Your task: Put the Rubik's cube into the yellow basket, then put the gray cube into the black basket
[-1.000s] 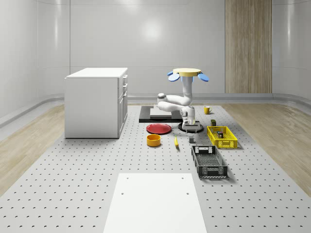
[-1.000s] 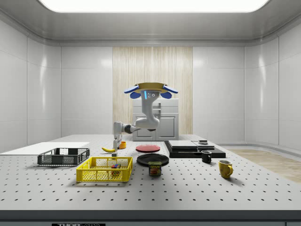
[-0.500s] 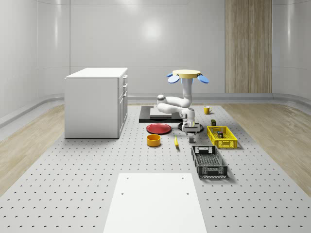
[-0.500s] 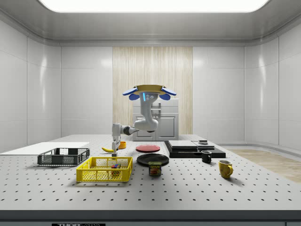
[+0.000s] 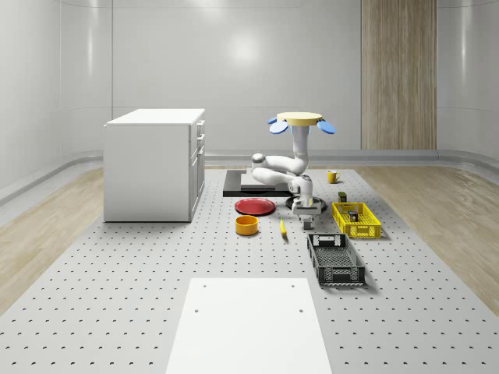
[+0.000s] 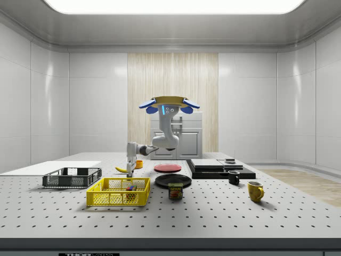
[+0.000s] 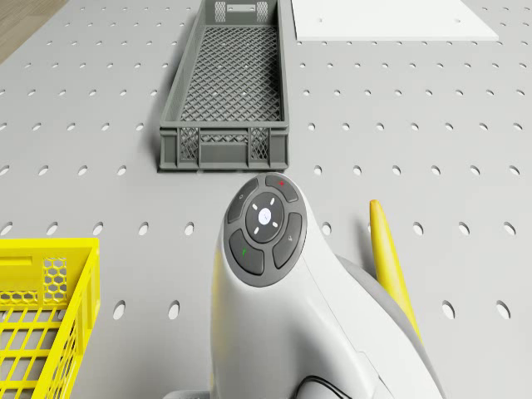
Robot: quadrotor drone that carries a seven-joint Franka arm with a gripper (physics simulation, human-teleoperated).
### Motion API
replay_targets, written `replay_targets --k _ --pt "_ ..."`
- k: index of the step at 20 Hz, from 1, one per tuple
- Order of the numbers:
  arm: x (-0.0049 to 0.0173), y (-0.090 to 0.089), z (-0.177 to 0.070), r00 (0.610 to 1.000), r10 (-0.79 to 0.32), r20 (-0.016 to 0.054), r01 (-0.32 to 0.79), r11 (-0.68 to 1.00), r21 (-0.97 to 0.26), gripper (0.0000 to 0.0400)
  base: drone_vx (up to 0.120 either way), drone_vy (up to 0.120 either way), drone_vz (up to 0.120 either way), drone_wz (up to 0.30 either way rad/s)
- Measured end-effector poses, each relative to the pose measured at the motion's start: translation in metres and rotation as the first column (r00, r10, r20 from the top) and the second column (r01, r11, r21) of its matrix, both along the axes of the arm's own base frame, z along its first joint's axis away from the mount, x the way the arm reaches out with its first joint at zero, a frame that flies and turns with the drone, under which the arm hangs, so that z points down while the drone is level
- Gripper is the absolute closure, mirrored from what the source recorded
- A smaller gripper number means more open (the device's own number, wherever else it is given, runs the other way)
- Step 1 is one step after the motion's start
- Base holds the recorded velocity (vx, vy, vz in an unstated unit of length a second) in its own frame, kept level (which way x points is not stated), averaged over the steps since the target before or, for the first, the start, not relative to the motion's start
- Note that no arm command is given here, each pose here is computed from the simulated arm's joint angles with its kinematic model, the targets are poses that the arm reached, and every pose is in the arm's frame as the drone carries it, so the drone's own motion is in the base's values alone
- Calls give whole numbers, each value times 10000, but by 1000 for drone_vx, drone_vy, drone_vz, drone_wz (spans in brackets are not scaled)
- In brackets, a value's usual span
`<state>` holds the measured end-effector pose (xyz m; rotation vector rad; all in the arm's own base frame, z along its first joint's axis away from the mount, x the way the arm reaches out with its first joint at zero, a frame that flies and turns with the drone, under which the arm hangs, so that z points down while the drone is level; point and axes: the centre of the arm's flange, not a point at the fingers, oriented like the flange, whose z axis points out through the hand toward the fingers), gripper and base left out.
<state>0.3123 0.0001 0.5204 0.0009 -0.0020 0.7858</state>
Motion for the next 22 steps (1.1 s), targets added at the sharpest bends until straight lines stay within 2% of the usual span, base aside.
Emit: replay_targets --k 2,4,8,13,17,22 --pt "53 0 27 10000 0 0 0 10000 0 0 0 0 0 0" --pt "91 0 47 10000 0 0 0 10000 0 0 0 0 0 0" --pt "134 0 68 10000 0 0 0 10000 0 0 0 0 0 0" --pt "155 -1 79 10000 0 1 0 10000 0 0 0 0 0 0" --pt "161 -1 82 10000 0 1 0 10000 0 90 0 0 0 0" --pt "164 -1 83 10000 0 1 0 10000 0 133 0 0 0 0"
